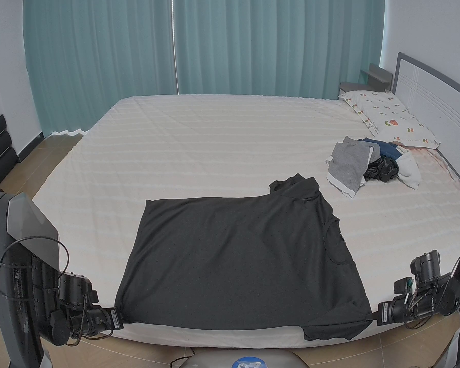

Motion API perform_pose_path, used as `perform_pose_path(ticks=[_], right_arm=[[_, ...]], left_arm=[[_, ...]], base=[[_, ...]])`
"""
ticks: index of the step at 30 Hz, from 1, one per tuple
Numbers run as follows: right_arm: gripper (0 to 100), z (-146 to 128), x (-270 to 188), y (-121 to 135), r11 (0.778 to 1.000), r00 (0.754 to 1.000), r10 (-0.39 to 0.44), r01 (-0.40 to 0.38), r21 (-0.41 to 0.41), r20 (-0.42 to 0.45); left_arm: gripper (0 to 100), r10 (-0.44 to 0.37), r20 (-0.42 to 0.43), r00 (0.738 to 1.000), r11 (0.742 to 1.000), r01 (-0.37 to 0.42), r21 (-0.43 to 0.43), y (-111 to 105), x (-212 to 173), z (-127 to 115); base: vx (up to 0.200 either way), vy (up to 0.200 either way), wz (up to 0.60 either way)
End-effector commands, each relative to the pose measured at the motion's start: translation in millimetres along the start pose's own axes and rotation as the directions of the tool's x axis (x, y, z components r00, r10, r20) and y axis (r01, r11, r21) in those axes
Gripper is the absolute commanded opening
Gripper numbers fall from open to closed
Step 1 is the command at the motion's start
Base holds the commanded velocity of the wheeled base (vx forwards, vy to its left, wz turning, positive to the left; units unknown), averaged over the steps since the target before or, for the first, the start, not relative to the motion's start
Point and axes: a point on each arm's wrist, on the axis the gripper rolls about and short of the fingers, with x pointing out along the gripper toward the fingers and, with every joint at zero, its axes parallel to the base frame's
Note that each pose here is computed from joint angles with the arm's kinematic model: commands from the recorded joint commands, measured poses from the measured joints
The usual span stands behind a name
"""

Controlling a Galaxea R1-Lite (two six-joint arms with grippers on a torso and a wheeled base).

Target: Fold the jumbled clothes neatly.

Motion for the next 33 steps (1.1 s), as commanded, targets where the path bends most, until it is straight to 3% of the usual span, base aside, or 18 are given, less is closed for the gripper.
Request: perform_pose_path(ticks=[1, 8, 14, 24, 29, 30, 33], right_arm=[[0, -4, -4, -1, 1.000, 1.000, -0.002, 0.002, -0.008, -0.002], [0, -11, -7, -1, 1.000, 1.000, -0.006, 0.005, -0.028, -0.023], [0, -14, -11, -1, 0.999, 1.000, -0.007, 0.006, -0.032, -0.020], [0, -18, -15, 0, 0.999, 1.000, -0.006, 0.006, -0.047, -0.019], [0, -16, -15, 0, 0.999, 1.000, -0.003, 0.003, -0.049, -0.007], [0, -9, -19, 2, 0.999, 0.999, 0.007, -0.005, -0.050, 0.039], [0, 4, -23, 3, 0.998, 0.994, 0.029, -0.024, -0.050, 0.107]], left_arm=[[0, 0.004, -0.040, 0.999, 1.000, -0.003, 0.019, -2, -15, -1], [0, 0.047, -0.151, 0.987, 0.995, -0.032, 0.097, 1, -19, -12], [0, 0.062, -0.156, 0.986, 0.994, -0.046, 0.103, 1, -21, -12], [0, 0.097, -0.233, 0.968, 0.985, -0.060, 0.163, 2, -30, -19], [0, 0.088, -0.208, 0.974, 0.987, -0.057, 0.154, 1, -30, -16], [0, 0.063, -0.135, 0.989, 0.990, -0.044, 0.134, -1, -31, -7], [0, 0.032, -0.039, 0.999, 0.998, -0.030, 0.047, -5, -31, 7]], base=[[0.000, 0.000, 0.00], [0.000, 0.000, 0.00], [0.000, 0.000, 0.00], [0.000, 0.000, 0.00], [0.000, 0.000, 0.00], [0.000, 0.000, 0.00], [0.000, 0.000, 0.00]])
